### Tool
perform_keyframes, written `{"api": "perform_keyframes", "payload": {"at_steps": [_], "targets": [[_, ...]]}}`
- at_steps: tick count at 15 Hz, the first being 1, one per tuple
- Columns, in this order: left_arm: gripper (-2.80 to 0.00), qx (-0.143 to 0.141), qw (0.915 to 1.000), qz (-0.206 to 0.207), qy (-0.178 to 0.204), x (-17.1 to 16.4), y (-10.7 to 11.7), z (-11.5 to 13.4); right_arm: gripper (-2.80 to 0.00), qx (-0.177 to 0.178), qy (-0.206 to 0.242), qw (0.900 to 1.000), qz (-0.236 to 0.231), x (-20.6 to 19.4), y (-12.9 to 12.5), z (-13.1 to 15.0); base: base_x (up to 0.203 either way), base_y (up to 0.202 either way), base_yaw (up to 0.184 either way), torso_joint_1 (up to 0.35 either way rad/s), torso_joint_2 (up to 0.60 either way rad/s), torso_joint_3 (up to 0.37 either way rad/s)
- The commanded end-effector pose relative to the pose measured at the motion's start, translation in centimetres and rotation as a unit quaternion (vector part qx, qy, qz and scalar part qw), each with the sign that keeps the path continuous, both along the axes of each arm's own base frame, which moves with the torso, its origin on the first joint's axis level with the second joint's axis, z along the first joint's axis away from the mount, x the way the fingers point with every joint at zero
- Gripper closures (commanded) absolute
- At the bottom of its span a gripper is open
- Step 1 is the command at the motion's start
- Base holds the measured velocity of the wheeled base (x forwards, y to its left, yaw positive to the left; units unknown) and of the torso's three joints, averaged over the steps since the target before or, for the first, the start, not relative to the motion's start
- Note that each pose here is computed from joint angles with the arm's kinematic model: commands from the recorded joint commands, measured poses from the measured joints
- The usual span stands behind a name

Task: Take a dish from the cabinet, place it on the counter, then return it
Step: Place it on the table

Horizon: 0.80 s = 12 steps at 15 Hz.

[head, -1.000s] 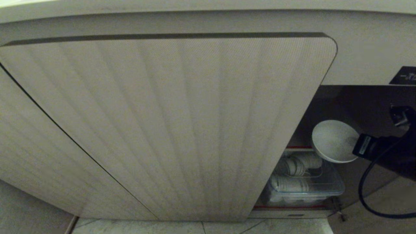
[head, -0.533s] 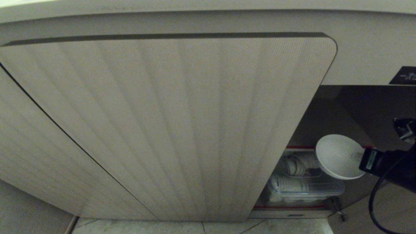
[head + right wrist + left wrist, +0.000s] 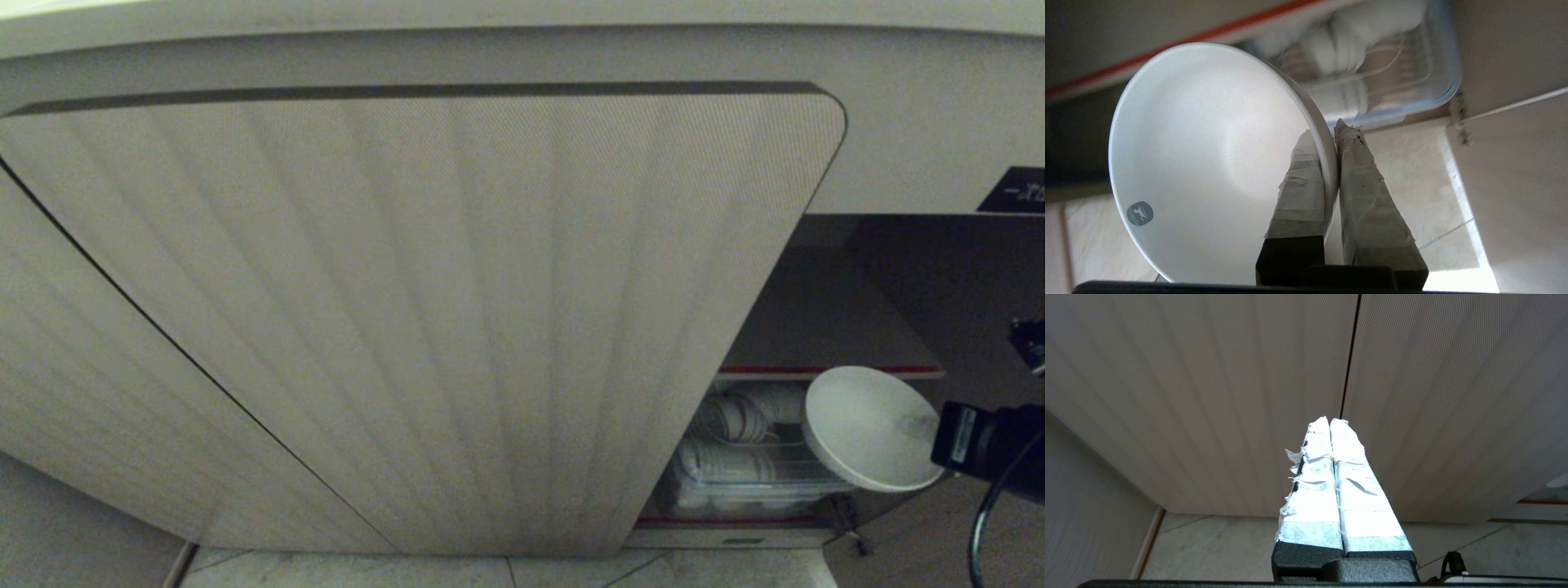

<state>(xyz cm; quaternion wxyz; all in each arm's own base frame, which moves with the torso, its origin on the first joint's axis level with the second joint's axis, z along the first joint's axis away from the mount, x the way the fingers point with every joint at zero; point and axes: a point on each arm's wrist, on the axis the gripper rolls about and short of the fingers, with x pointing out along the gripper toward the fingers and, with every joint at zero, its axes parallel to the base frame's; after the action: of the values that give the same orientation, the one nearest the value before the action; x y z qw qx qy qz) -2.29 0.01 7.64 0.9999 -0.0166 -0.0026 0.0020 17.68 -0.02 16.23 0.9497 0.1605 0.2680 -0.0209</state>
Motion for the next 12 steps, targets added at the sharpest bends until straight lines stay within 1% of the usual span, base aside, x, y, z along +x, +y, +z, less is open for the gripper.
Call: {"api": "perform_keyframes", "payload": {"at_steps": [1, 3, 6, 10, 12], "targets": [[0.0, 0.0, 1.0, 0.0, -0.001, 0.0, 0.0, 0.0, 0.0, 0.005, -0.01, 1.0, 0.01, -1.4, 0.1, 0.7, 0.0, 0.0, 0.0, 0.0, 0.0, 0.0], [0.0, 0.0, 1.0, 0.0, -0.001, 0.0, 0.0, 0.0, 0.0, 0.008, 0.004, 1.0, 0.017, -2.4, 0.2, 0.8, 0.0, 0.0, 0.0, 0.0, 0.0, 0.0], [0.0, 0.0, 1.0, 0.0, -0.001, 0.0, 0.0, 0.0, 0.0, 0.008, 0.029, 0.999, 0.039, -4.7, 0.2, 0.3, 0.0, 0.0, 0.0, 0.0, 0.0, 0.0], [0.0, 0.0, 1.0, 0.0, -0.001, 0.0, 0.0, 0.0, 0.0, -0.004, 0.018, 0.996, 0.088, -7.2, 0.5, -0.8, 0.0, 0.0, 0.0, 0.0, 0.0, 0.0], [0.0, 0.0, 1.0, 0.0, -0.001, 0.0, 0.0, 0.0, 0.0, -0.002, 0.015, 0.992, 0.127, -8.0, 0.6, -1.4, 0.0, 0.0, 0.0, 0.0, 0.0, 0.0]]}}
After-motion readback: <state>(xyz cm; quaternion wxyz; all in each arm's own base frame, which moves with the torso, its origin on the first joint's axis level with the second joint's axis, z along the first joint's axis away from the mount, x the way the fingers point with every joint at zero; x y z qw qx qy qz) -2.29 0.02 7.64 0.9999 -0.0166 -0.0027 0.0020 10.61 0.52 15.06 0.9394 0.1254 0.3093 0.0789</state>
